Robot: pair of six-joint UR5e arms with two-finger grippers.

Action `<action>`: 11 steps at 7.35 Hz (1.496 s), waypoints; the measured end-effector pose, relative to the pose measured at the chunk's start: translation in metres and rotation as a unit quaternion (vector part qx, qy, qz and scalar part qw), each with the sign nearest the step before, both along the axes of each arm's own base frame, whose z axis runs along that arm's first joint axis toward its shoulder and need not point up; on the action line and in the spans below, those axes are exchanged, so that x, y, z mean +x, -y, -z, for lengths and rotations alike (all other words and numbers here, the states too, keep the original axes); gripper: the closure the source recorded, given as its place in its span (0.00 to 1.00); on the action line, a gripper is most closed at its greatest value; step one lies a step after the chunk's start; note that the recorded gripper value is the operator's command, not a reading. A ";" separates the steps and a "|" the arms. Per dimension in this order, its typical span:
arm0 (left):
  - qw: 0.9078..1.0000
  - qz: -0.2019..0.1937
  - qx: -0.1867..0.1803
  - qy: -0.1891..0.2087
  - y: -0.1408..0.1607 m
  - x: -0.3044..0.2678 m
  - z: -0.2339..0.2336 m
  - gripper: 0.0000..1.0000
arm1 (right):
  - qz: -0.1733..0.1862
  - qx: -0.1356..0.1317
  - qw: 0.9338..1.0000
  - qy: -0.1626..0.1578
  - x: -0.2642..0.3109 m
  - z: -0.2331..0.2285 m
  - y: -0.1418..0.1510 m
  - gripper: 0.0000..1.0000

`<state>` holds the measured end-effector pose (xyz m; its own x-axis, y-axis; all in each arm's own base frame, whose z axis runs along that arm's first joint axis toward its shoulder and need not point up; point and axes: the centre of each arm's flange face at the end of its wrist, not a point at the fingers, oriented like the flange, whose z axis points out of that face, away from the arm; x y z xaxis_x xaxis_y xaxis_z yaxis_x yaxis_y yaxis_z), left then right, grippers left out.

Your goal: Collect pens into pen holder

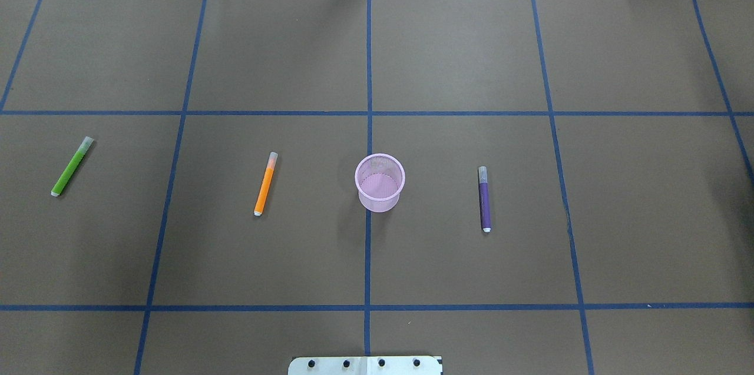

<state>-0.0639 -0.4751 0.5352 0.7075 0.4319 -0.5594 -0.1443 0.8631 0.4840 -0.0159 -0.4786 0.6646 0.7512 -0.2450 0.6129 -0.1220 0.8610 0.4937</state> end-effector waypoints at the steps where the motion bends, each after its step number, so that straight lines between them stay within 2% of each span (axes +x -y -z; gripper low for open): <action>1: 1.000 0.000 0.017 0.000 0.002 0.000 0.007 0.00 | 0.010 0.044 0.999 0.016 -0.010 0.049 0.012 1.00; 3: 0.998 -0.003 0.064 -0.005 0.008 0.010 0.023 0.00 | 0.045 0.114 0.991 0.062 -0.057 0.138 0.027 1.00; 4: 0.997 -0.003 0.077 -0.013 0.012 0.019 0.031 0.00 | 0.048 0.140 0.984 0.102 -0.086 0.185 0.035 1.00; 6: 0.995 -0.011 0.099 -0.027 0.015 0.032 0.039 0.00 | 0.030 0.196 0.963 0.181 -0.162 0.257 0.032 1.00; 8: 0.993 -0.031 0.107 -0.042 0.015 0.047 0.043 0.00 | -0.010 0.247 0.942 0.228 -0.249 0.310 0.002 1.00; 9: 0.993 -0.038 0.107 -0.045 0.015 0.054 0.043 0.00 | -0.042 0.269 0.930 0.248 -0.298 0.339 -0.022 1.00; 11: 0.993 -0.044 0.103 -0.047 0.016 0.062 0.042 0.00 | -0.098 0.288 0.910 0.283 -0.389 0.391 -0.078 1.00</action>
